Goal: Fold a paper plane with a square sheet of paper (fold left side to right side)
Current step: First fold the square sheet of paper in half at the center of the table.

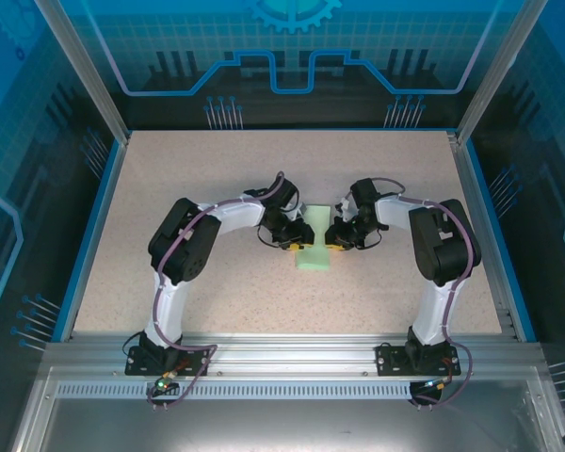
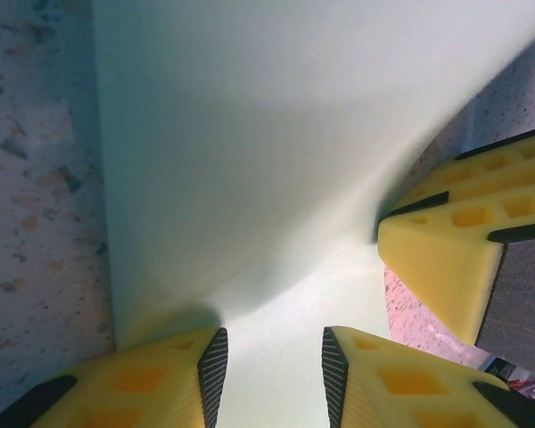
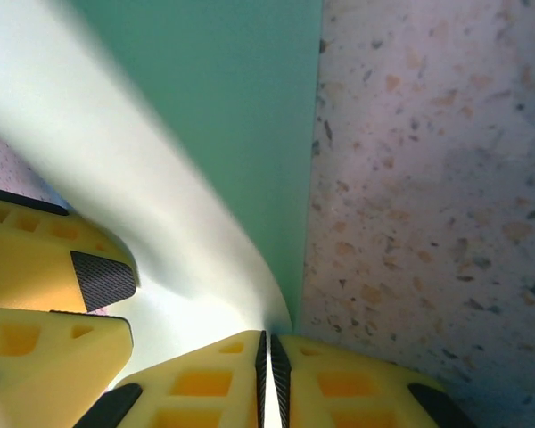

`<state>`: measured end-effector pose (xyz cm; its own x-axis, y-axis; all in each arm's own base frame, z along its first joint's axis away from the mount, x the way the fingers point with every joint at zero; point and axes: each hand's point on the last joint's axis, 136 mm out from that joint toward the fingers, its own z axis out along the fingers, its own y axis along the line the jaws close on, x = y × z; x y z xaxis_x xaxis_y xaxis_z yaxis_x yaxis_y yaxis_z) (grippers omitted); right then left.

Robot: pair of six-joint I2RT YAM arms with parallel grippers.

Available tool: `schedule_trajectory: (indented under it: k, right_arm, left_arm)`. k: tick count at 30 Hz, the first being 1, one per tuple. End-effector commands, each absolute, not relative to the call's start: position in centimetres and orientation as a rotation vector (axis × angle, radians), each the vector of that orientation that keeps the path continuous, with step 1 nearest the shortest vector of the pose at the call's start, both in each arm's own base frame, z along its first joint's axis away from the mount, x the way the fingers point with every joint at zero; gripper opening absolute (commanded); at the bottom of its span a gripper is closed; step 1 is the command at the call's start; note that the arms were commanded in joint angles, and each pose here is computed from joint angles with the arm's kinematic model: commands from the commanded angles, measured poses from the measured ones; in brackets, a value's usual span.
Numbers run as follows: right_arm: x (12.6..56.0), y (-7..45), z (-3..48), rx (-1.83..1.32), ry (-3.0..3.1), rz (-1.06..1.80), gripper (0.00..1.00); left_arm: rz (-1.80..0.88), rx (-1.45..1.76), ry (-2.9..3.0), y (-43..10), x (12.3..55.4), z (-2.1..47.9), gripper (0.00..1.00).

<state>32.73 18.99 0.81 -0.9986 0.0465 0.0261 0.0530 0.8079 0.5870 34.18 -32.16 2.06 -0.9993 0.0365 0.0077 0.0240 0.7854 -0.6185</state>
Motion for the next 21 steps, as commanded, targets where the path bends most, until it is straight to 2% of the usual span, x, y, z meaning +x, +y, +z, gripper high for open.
schedule_trajectory:
  k: [1, 13, 21]
  right_arm:
    - [29.7, 16.7, -3.3, -0.115, -2.936, -0.678, 0.15]
    - [29.7, 16.8, -3.4, -0.11, -2.933, -0.677, 0.15]
    - [29.8, 17.2, -3.2, -0.106, -2.933, -0.695, 0.15]
  left_arm:
    - [0.904, -0.004, -2.934, -29.9, 32.6, -0.3, 0.39]
    - [0.985, 0.03, -2.928, -28.0, 31.5, 1.5, 0.48]
    - [1.208, -0.025, -2.931, -29.2, 33.1, 6.2, 0.44]
